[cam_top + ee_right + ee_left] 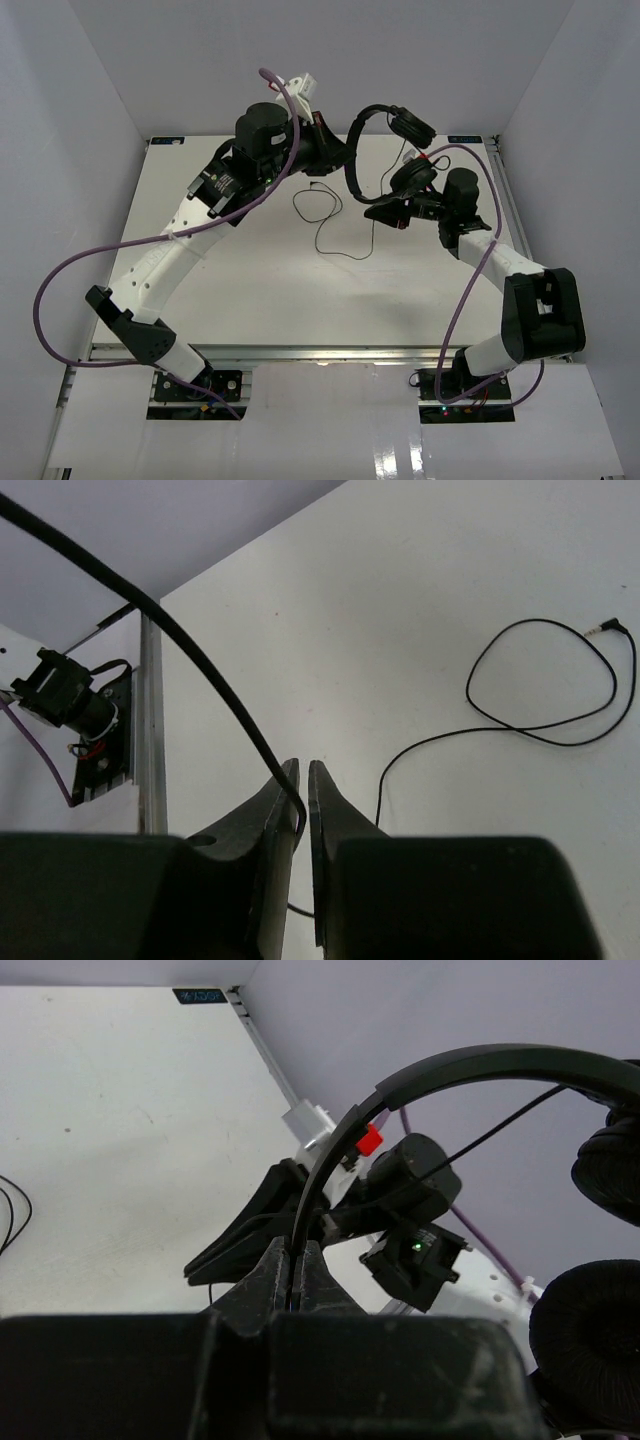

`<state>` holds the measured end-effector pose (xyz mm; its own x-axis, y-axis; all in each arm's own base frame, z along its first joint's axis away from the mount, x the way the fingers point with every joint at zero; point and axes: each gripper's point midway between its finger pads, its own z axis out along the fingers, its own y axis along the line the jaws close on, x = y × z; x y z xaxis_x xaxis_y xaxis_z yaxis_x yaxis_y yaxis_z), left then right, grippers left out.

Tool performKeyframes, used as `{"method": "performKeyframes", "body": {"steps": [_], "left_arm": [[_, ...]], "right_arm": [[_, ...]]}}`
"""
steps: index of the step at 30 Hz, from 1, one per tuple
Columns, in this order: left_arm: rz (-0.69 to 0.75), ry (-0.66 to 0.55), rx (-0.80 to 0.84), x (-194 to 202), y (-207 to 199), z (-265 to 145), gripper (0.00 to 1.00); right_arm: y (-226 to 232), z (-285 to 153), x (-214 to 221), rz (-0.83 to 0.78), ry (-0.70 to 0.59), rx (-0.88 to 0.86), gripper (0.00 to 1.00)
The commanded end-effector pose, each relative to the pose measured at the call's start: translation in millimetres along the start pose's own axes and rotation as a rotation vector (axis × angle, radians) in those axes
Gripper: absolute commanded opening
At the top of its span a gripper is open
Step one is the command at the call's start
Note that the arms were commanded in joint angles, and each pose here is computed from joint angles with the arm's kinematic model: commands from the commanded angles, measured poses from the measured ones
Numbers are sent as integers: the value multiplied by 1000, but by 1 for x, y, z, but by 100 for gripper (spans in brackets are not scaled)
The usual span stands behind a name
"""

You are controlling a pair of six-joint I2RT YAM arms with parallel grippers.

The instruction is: Wrap the headphones

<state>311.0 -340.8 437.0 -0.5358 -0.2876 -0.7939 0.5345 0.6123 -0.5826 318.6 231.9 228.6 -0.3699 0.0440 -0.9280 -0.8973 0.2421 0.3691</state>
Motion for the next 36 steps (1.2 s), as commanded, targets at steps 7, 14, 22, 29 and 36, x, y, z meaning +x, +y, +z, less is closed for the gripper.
{"method": "performKeyframes", "body": {"steps": [7,14,22,29,36], "left_arm": [[3,-190,-19,-61,-21,-30,0],[42,-350,-173,-102,-3,-47,0],[45,-472,-364,-127,35,-48,0],[34,-564,-482,-153,74,-46,0],[108,-525,-657,-149,134,-27,0]], "right_arm": [[30,28,1,-19,-26,-195,30],[49,20,33,-18,5,-222,32],[66,16,45,-49,36,-217,29],[76,15,42,-94,59,-205,24],[73,18,39,-250,209,-69,8]]}}
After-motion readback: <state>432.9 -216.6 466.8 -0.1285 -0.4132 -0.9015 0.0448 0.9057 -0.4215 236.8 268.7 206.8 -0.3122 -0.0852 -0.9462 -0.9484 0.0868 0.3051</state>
